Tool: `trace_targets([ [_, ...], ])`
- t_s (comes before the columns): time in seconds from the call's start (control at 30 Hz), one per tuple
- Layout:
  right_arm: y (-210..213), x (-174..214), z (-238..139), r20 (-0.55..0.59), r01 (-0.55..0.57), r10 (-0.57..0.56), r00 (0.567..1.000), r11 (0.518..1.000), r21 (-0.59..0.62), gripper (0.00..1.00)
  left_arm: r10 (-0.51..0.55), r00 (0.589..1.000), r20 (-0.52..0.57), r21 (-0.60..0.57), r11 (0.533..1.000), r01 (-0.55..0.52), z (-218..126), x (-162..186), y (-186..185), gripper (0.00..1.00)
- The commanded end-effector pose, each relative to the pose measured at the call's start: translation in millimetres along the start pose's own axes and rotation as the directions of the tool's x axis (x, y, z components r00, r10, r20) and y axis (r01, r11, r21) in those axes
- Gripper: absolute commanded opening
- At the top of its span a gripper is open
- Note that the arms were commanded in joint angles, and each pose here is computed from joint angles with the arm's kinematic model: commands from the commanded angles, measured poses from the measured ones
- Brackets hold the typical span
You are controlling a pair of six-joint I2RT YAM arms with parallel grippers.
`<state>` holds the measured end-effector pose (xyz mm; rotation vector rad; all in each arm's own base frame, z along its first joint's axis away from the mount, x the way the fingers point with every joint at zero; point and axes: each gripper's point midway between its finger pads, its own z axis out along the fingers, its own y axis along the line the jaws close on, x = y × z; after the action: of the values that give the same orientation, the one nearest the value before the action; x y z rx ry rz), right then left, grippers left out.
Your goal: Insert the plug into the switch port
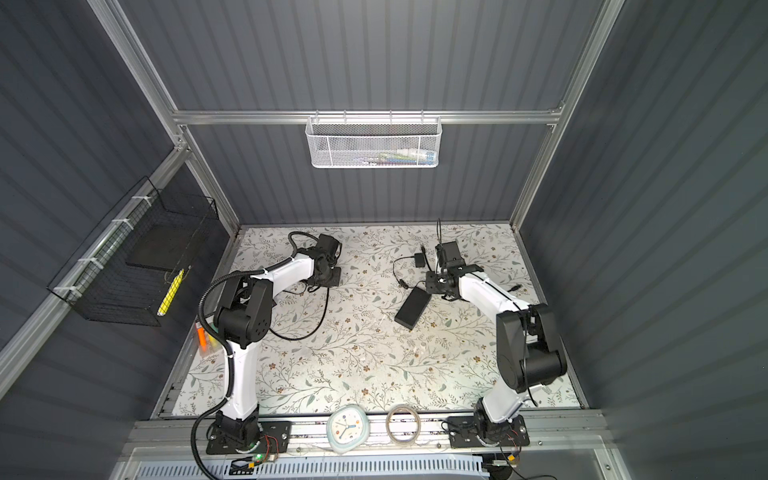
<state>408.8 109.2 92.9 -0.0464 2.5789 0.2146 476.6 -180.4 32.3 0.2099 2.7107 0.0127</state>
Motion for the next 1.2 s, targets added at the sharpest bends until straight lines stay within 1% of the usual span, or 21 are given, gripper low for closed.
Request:
trace_targets([
  [0.0,11,-6,8,-0.030,-0.014,0.013,0.999,0.999,-0.051,0.48,-0.048,0.999,-0.013,-0.016,0.999,0.048,10,-6,2,0.10],
  [0.17,14,0,18,-0.065,-0.046,0.042,0.997,0.996,-0.072,0.49,-0.099,0.995,0.004,0.012,0.995,0.098,21,-18,6,0.22],
  [0.33,11,13,20,-0.090,-0.056,0.050,0.995,0.997,-0.061,0.49,-0.119,0.991,0.062,0.045,0.992,0.116,10,-44,2,0.39],
  [0.37,10,16,22,-0.099,-0.056,0.050,0.994,0.997,-0.058,0.50,-0.124,0.989,0.079,0.060,0.991,0.120,5,-50,0,0.43],
  [0.4,10,18,23,-0.105,-0.053,0.047,0.993,0.997,-0.057,0.50,-0.130,0.987,0.097,0.082,0.989,0.123,-2,-56,-3,0.50],
  [0.43,9,18,25,-0.108,-0.051,0.045,0.993,0.997,-0.056,0.50,-0.134,0.985,0.108,0.104,0.987,0.123,-7,-60,-6,0.52],
  [0.47,9,18,27,-0.110,-0.048,0.041,0.993,0.997,-0.055,0.50,-0.140,0.982,0.125,0.133,0.983,0.123,-15,-65,-10,0.63],
  [0.5,9,20,28,-0.124,-0.043,0.036,0.992,0.998,-0.053,0.50,-0.145,0.979,0.142,0.163,0.979,0.121,-25,-70,-15,0.67],
  [0.63,8,14,37,-0.148,-0.003,-0.004,0.989,0.999,-0.046,0.51,-0.137,0.969,0.207,0.233,0.969,0.087,-69,-77,-28,0.71],
  [0.73,7,7,48,-0.176,0.021,-0.028,0.984,0.999,-0.040,0.50,-0.100,0.962,0.253,0.258,0.966,0.033,-101,-68,-40,0.71],
  [0.8,10,3,54,-0.184,0.021,-0.032,0.982,0.998,-0.059,0.50,-0.066,0.965,0.253,0.273,0.962,-0.006,-112,-49,-53,0.72],
  [0.9,13,4,58,-0.204,0.018,-0.034,0.978,0.997,-0.079,0.50,-0.020,0.974,0.224,0.292,0.955,-0.047,-117,-18,-69,0.72],
  [0.97,14,8,58,-0.215,0.013,-0.031,0.976,0.996,-0.085,0.49,-0.019,0.978,0.210,0.308,0.950,-0.048,-119,-3,-74,0.72],
  [1.0,15,12,57,-0.220,0.007,-0.027,0.975,0.996,-0.091,0.49,-0.023,0.984,0.174,0.315,0.948,-0.034,-112,12,-74,0.71],
  [1.1,16,28,55,-0.243,-0.018,-0.009,0.970,0.994,-0.110,0.48,-0.038,0.989,0.143,0.334,0.942,-0.012,-107,29,-73,0.71],
  [1.17,17,40,53,-0.263,-0.032,0.000,0.965,0.993,-0.114,0.48,-0.037,0.990,0.134,0.341,0.940,-0.011,-104,33,-74,0.71],
])
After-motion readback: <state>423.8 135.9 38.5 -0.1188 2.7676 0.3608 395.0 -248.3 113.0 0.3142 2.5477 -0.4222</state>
